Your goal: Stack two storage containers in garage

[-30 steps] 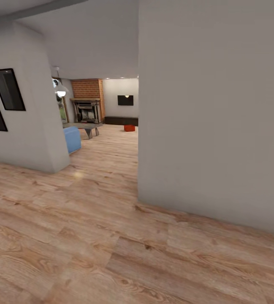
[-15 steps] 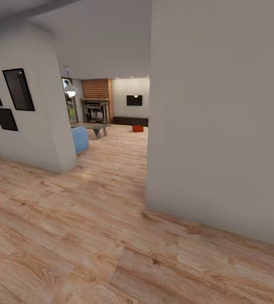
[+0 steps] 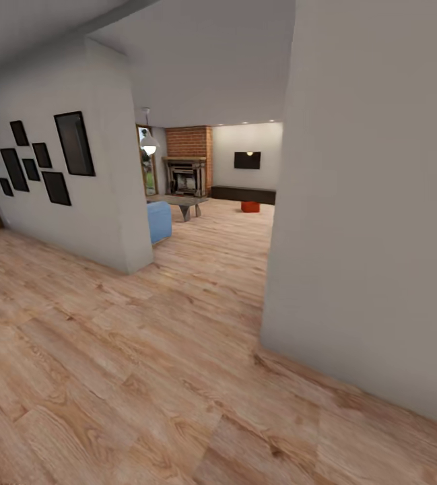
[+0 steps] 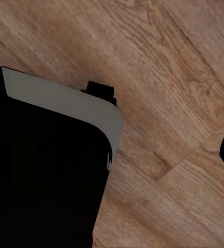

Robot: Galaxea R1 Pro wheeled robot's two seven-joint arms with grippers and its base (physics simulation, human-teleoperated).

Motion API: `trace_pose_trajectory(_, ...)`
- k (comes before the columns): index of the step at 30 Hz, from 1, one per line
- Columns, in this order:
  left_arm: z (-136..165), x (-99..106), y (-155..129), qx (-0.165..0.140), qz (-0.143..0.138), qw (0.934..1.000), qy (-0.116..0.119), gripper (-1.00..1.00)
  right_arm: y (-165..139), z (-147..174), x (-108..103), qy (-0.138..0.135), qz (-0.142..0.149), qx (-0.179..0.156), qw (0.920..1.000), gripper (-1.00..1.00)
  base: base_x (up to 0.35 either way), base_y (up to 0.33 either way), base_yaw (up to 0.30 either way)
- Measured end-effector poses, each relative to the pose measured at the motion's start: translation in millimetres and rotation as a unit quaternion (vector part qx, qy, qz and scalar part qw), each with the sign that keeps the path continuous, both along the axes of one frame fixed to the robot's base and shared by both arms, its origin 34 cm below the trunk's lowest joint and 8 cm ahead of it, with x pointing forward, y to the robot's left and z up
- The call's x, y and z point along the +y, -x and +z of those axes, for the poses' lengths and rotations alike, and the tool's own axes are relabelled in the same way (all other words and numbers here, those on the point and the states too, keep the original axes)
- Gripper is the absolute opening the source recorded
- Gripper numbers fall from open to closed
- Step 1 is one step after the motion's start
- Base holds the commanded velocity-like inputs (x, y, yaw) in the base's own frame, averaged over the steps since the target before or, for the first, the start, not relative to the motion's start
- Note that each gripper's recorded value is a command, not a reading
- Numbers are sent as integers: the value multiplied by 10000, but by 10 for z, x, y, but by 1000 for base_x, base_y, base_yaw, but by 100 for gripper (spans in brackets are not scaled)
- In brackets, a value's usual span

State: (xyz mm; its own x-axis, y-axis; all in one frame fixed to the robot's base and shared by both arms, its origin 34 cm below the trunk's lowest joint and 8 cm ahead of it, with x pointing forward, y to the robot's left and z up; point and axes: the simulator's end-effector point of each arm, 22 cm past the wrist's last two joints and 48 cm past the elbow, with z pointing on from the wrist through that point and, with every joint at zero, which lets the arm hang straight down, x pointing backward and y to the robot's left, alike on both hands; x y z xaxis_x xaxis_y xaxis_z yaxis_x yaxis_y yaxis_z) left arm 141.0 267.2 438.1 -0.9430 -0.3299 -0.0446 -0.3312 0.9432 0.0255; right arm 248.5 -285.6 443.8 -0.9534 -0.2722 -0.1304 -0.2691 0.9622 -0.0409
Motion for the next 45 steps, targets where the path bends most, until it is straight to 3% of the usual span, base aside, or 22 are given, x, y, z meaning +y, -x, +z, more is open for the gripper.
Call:
trace_pose_trajectory(18,0,-1,-2,-8,2,10000,-2,100,9,-3,43,-42,-139,14,9999,100,323,0,300)
trace_pose_trajectory(30,0,-1,-8,-16,-3,10000,-3,100,-260,52,6,-198,-1040,-610,9925,100,323,0,296)
trace_pose_trajectory(45,0,1,-101,-83,-34,10000,6,100,-228,49,-18,-184,-1073,-599,9923,100,323,0,179)
